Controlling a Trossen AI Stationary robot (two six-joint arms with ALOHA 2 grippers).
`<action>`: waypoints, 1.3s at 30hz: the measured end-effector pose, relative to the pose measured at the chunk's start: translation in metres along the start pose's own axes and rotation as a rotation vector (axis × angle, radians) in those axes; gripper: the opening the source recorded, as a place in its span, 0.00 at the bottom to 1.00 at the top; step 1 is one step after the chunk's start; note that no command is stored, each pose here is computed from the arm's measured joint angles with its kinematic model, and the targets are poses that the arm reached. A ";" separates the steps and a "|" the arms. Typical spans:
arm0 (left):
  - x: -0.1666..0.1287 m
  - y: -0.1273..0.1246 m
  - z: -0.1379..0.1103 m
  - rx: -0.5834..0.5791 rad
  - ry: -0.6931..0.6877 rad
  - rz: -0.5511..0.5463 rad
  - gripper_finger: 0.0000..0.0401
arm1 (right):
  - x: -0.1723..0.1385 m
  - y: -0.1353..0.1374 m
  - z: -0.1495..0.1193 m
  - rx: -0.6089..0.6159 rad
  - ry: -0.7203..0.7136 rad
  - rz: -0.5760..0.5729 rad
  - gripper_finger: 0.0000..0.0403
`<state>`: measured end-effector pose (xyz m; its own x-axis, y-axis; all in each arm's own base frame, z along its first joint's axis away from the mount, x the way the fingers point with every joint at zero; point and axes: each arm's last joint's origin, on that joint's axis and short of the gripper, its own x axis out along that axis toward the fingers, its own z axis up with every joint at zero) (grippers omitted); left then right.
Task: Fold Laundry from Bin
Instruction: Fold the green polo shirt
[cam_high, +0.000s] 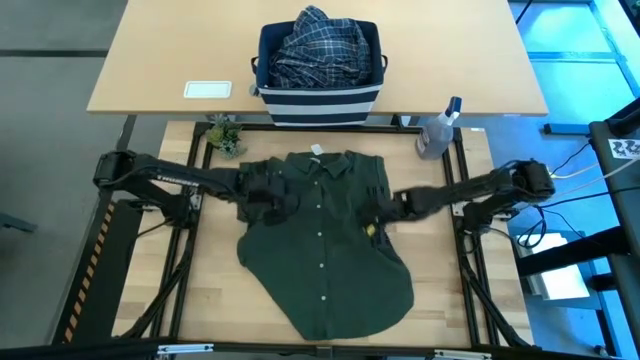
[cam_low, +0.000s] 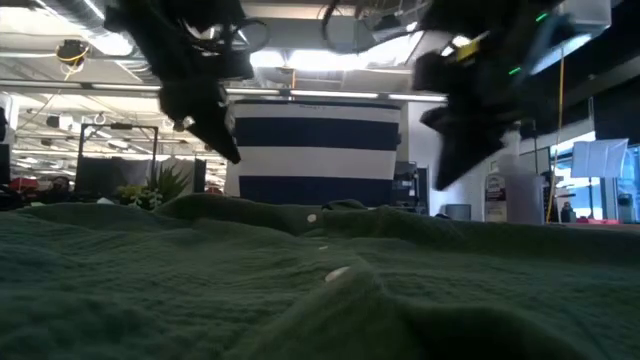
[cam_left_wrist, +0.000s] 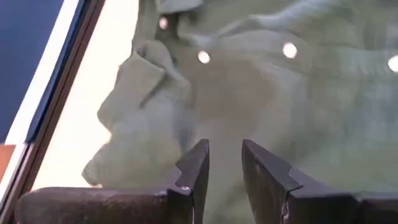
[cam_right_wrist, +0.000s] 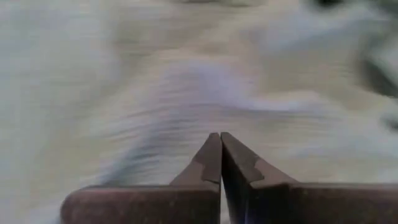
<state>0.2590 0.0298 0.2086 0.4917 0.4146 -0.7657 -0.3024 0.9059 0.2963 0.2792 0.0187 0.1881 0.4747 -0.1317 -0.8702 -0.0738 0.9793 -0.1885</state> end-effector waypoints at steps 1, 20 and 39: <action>0.004 0.008 0.001 -0.014 -0.003 -0.005 0.22 | 0.003 -0.013 -0.001 0.033 -0.002 -0.035 0.00; 0.098 0.099 -0.029 -0.174 0.143 -0.076 0.22 | 0.054 -0.154 -0.070 0.400 0.092 -0.220 0.00; 0.094 0.138 -0.014 -0.221 -0.082 0.153 0.22 | 0.042 -0.182 -0.096 0.623 0.193 -0.448 0.00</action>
<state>0.2525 0.1922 0.1697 0.4881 0.5587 -0.6705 -0.5447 0.7953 0.2662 0.2290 -0.1802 0.1419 0.1784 -0.5025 -0.8460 0.6206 0.7246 -0.2995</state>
